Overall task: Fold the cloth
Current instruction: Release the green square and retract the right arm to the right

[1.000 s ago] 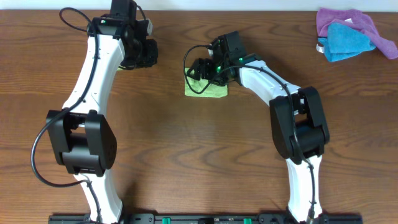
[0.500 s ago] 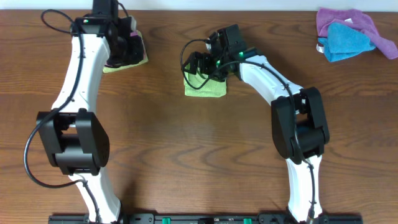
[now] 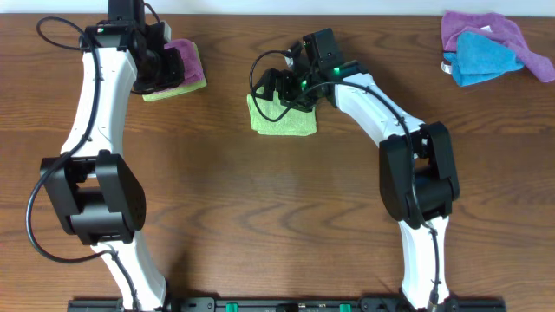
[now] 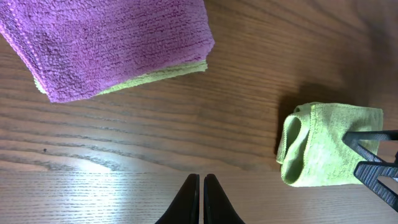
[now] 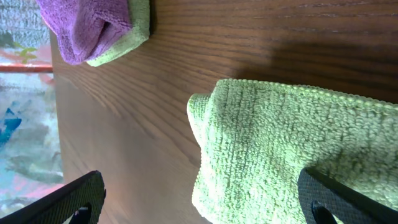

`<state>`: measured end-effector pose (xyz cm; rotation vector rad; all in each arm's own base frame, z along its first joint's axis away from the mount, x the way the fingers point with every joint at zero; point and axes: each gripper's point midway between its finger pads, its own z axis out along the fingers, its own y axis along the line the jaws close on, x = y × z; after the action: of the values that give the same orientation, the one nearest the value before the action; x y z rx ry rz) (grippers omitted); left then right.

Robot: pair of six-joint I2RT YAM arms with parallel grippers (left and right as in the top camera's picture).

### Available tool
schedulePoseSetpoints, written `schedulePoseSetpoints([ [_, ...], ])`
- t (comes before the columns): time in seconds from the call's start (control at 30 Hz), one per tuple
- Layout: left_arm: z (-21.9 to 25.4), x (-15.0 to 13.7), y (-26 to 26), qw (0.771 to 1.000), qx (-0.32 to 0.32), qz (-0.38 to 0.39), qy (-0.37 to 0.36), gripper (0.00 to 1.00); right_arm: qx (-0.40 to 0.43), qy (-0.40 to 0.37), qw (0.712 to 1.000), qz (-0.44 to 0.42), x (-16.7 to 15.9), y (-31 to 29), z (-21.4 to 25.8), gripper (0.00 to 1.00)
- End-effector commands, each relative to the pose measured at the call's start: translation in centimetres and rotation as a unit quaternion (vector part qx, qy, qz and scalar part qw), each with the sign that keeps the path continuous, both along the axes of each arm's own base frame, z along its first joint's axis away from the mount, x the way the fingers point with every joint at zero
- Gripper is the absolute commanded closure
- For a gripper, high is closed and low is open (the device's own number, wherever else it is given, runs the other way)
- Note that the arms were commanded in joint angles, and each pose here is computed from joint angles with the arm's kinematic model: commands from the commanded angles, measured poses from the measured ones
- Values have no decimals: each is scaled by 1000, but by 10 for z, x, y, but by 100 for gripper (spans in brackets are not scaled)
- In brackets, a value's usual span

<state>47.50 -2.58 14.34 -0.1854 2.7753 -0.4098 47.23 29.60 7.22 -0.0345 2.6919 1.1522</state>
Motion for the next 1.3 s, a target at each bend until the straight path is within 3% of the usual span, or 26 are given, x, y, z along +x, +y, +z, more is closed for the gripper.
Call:
schedulePoseSetpoints([
  [0.0, 9, -2, -4, 1000, -9, -12, -11, 94, 12, -10, 1000, -5, 9, -6, 16, 1],
  [0.2, 9, -7, -21, 999, -25, -34, -4, 94, -50, -48, 997, -37, 20, -55, 51, 1],
  [0.27, 8, -9, -29, 999, -27, -42, -1, 88, -102, -58, 991, -66, 21, -86, 63, 1],
  [0.33, 6, -11, -40, 998, -35, -54, 0, 66, -136, -69, 985, -82, 18, -112, 78, 1],
  [0.37, 5, -12, -48, 997, -44, -62, 1, 41, -151, -71, 982, -93, 14, -128, 88, 1],
  [0.47, 0, -18, -69, 994, -74, -84, 6, 7, -194, -71, 972, -116, -2, -168, 112, 1],
  [0.5, -2, -20, -75, 993, -79, -90, 10, 2, -213, -68, 966, -128, -10, -181, 119, 1],
  [0.73, -15, -46, -120, 978, -133, -155, 37, 5, -325, -76, 925, -181, -66, -246, 174, 1],
  [0.93, -18, -53, -133, 976, -154, -145, 55, 0, -363, -97, 907, -189, -124, -263, 213, 1],
  [1.27, -35, -69, -115, 984, -81, -124, 98, 0, -331, -164, 896, -247, -262, -286, 210, 1],
])
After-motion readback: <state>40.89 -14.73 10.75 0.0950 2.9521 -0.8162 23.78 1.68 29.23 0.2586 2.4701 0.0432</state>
